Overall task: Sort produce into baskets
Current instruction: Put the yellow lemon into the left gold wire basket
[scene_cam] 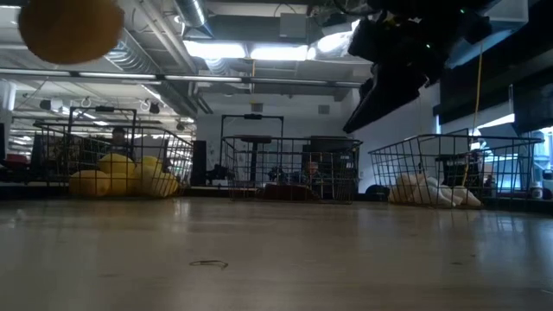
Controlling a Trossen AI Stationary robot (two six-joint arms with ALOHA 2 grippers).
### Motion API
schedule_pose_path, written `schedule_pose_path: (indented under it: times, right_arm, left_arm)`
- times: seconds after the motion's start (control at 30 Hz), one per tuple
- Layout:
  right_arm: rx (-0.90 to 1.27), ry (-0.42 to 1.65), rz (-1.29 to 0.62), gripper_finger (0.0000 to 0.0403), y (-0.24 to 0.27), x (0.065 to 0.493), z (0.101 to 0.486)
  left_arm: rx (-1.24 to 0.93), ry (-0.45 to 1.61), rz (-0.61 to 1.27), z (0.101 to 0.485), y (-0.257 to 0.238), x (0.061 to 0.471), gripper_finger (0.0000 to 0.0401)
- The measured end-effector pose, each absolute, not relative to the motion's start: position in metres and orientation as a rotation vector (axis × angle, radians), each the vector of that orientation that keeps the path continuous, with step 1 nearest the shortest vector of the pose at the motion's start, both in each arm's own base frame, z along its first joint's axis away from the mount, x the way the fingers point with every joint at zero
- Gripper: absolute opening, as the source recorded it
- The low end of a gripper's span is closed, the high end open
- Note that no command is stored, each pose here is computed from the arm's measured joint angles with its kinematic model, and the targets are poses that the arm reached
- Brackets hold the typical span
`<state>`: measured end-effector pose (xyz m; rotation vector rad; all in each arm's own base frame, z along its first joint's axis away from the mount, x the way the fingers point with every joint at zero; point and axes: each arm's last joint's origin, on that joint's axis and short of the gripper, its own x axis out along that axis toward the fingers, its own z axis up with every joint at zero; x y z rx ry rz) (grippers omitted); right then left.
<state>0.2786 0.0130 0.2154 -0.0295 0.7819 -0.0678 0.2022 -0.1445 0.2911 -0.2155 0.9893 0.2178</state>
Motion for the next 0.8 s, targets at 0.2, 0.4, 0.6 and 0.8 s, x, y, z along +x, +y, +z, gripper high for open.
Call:
schedule_pose_path:
  times: [0.2,0.4,0.6,0.8]
  right_arm:
    - [0.013,0.752,-0.072,0.0256,0.013,0.281,0.218]
    - [0.047,0.768,-0.058,0.0256,0.014,0.280,0.216]
    - [0.052,0.752,-0.040,0.0256,0.015,0.281,0.218]
    - [0.021,0.719,-0.047,0.0256,0.014,0.283,0.220]
  left_arm:
    - [-0.209,1.007,0.301,0.290,-0.124,0.212,0.0182]
    - [-0.157,1.019,0.416,0.289,-0.099,0.218,0.0182]
    - [-0.132,0.965,0.528,0.298,-0.073,0.217,0.0182]
    - [-0.110,0.822,0.679,0.318,-0.045,0.205,0.0182]
